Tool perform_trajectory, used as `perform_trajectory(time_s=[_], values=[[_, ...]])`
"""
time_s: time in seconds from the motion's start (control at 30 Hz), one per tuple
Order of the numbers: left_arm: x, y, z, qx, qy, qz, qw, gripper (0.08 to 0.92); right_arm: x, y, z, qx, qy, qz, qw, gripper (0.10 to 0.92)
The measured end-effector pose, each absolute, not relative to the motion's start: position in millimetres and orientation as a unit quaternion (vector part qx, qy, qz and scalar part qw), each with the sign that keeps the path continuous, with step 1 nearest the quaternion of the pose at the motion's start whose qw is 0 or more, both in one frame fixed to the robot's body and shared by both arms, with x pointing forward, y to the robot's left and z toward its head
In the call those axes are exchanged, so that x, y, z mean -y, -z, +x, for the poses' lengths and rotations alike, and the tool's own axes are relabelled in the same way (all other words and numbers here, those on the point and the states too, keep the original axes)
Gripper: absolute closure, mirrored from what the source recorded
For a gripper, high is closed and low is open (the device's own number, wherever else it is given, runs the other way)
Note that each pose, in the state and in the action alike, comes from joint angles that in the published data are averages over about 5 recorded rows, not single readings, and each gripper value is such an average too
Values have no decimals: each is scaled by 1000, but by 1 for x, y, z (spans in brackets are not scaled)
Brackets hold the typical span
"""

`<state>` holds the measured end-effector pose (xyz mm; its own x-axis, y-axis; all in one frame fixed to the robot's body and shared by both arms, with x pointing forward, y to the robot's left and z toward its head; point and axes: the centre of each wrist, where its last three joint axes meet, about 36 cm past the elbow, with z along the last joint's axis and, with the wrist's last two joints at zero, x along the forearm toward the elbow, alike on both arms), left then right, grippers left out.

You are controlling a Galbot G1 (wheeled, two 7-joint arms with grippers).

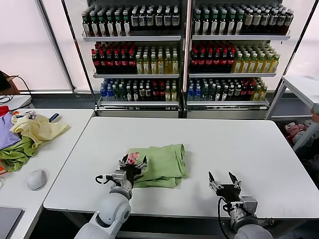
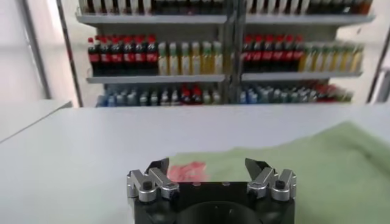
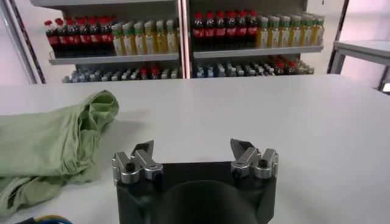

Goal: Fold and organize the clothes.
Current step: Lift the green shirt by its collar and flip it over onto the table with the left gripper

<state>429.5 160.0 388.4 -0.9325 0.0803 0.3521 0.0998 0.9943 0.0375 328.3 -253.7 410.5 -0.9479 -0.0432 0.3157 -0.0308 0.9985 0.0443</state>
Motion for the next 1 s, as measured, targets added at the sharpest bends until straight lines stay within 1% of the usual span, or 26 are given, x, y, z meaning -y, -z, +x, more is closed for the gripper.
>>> perform_trajectory(time_s=[0.13,0.23,0.5,0.77,0.87,1.0], values=[[-162,-383,430,979,47,-31,196,286,254,-412,327,987,19,18,159,200],[-164,-381,429,975,54,-26,213,371,255,-412,327,987,19,17,158,200],[-169,-386,430,969,36,-25,241,605,256,-414,328,988,18,16,156,200],[-179,-394,436,963,-32,-32,267,833,255,-415,329,988,19,17,153,200],[-185,-397,438,959,-66,-36,274,883,255,-415,330,988,19,18,153,200],[-195,-405,440,954,-110,-41,274,895,257,-415,330,988,18,18,151,200]])
